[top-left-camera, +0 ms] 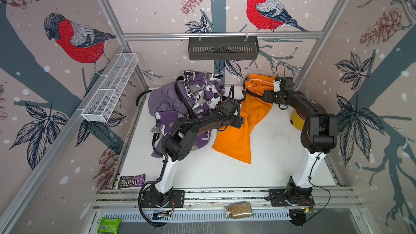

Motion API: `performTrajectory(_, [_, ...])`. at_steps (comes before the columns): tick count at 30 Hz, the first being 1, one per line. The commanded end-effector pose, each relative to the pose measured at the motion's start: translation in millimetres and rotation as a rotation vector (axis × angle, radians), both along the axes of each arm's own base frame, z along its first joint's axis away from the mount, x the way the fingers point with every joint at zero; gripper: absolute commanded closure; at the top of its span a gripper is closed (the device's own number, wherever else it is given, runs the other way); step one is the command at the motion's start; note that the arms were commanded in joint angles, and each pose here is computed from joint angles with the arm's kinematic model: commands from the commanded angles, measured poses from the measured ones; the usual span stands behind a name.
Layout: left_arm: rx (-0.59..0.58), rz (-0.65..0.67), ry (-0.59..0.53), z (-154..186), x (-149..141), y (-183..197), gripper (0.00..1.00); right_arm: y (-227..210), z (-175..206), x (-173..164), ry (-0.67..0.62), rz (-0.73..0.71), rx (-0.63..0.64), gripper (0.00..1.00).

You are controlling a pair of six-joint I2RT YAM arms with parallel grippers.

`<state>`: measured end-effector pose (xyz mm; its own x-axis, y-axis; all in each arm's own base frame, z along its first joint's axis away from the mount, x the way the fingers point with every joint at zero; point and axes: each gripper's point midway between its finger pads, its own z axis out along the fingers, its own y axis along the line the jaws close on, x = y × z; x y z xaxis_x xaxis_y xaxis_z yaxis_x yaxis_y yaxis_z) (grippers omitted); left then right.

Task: Remove the belt from the trousers
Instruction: Move the trousers to the center of the board, then adjust the trousers at the center of the board.

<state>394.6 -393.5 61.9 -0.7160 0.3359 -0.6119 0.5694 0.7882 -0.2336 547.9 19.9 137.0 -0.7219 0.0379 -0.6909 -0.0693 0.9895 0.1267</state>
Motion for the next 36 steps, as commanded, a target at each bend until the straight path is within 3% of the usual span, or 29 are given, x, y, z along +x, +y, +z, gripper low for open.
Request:
performTrajectory(1, [0.103, 0.032, 0.082, -32.1, -13.6, 21.8, 0.45, -3.0, 6.1, 19.0, -0.052, 0.032, -0.004, 0.01])
performTrajectory(6, [0.169, 0.069, 0.215, -69.6, -48.1, 60.9, 0.65, 11.3, -3.5, 36.0, -0.047, 0.166, 0.010, 0.01])
performTrajectory(10, [0.202, 0.091, 0.263, -75.8, -69.8, 85.0, 0.73, 26.6, -17.9, 28.2, -0.002, 0.329, -0.019, 0.01])
performTrajectory(15, [0.231, 0.133, 0.272, -69.7, -79.3, 112.1, 0.74, 30.1, -30.6, 1.5, 0.038, 0.463, -0.125, 0.02])
performTrajectory(21, [0.231, 0.162, 0.258, -60.4, -69.9, 126.4, 0.74, 34.1, -51.5, -30.8, 0.088, 0.557, -0.201, 0.06])
performTrajectory(29, [0.219, 0.174, 0.244, -54.4, -66.5, 127.3, 0.74, 19.5, -74.8, -18.4, 0.120, 0.482, -0.258, 0.22])
performTrajectory(36, [0.210, 0.186, 0.251, -56.1, -68.2, 128.2, 0.74, 31.6, -81.3, -16.7, 0.115, 0.520, -0.276, 0.36])
